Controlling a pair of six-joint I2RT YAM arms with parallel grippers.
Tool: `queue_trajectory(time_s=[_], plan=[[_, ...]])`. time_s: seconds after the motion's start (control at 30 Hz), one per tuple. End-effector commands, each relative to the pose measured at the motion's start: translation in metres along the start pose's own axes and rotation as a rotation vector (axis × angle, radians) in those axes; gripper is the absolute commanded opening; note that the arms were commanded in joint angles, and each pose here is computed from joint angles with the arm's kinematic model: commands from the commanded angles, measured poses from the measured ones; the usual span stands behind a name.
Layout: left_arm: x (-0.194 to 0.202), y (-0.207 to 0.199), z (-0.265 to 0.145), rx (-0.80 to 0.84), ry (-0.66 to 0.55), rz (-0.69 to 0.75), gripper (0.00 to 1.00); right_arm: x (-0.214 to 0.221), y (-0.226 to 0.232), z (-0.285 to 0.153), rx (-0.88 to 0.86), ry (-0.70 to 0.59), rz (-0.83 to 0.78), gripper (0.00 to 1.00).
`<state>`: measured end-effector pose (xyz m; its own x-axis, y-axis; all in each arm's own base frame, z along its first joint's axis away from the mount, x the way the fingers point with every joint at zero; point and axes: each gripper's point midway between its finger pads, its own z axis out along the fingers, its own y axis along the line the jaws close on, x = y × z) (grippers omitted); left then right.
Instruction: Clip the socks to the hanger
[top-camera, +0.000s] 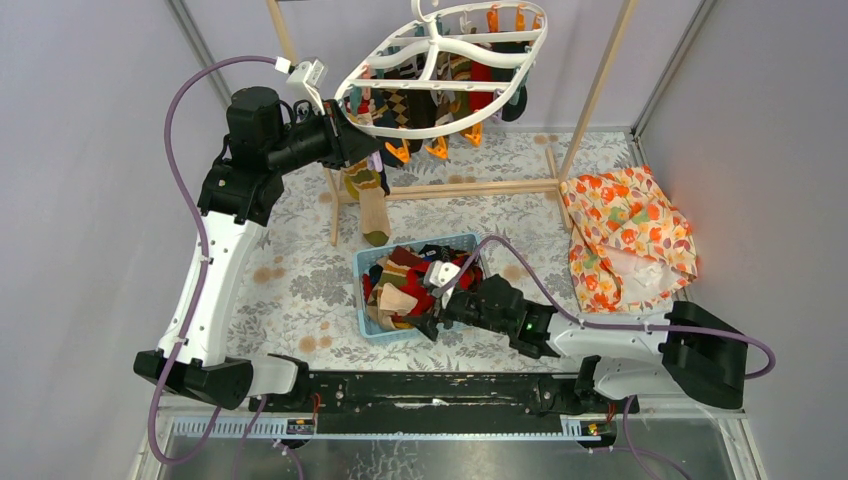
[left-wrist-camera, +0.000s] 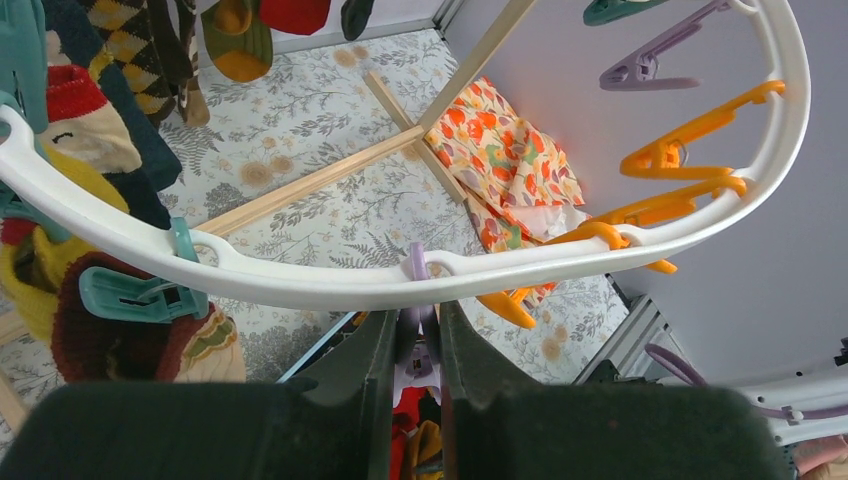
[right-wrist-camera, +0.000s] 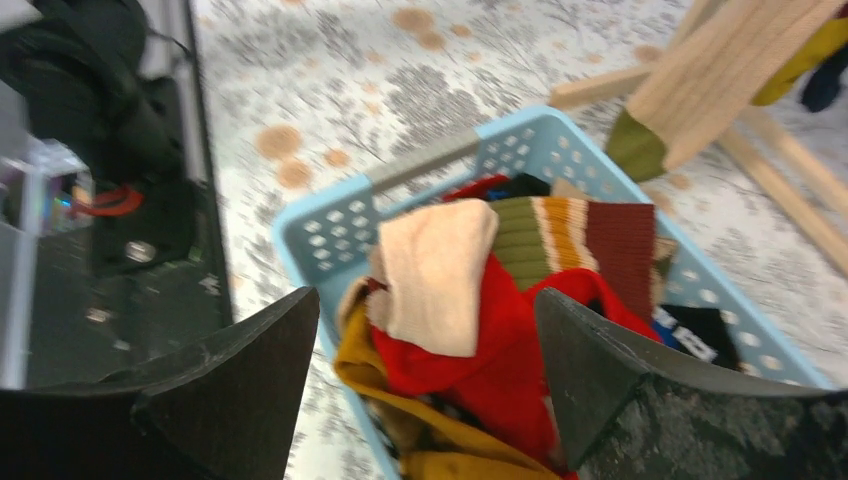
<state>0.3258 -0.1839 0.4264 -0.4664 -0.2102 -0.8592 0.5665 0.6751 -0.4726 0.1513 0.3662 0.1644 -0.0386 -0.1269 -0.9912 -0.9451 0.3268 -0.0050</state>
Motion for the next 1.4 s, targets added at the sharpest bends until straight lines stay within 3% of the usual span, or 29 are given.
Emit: queue_trajectory(time_s=[0.0,0.2,0.43,0.5,0.73,1.0,1.37], plan=[[-0.001,-0.007,-0.004,0.031,0.002,-0.005,0.00,0.011,-0.028,-0.005,0.101,0.172,-0.320,0.84],[-0.004,-0.010,-0.005,0.036,-0.003,-0.004,0.00,0.015,-0.025,0.006,0.067,0.266,-0.486,0.80],[-0.003,-0.008,-0.005,0.029,0.000,-0.001,0.00,0.016,-0.016,0.023,0.049,0.275,-0.552,0.71],[-0.003,-0.008,-0.005,0.030,0.001,-0.001,0.00,0.015,-0.016,0.028,0.053,0.271,-0.552,0.64],[-0.001,-0.007,-0.005,0.027,0.005,0.003,0.00,-0.002,-0.009,0.037,0.052,0.196,-0.486,0.26],[-0.002,-0.007,-0.005,0.026,0.002,0.010,0.00,-0.013,0.004,0.041,0.020,0.134,-0.313,0.01],[-0.001,-0.008,-0.008,0.023,0.002,0.023,0.00,-0.013,-0.056,0.035,0.147,0.057,0.287,0.00]])
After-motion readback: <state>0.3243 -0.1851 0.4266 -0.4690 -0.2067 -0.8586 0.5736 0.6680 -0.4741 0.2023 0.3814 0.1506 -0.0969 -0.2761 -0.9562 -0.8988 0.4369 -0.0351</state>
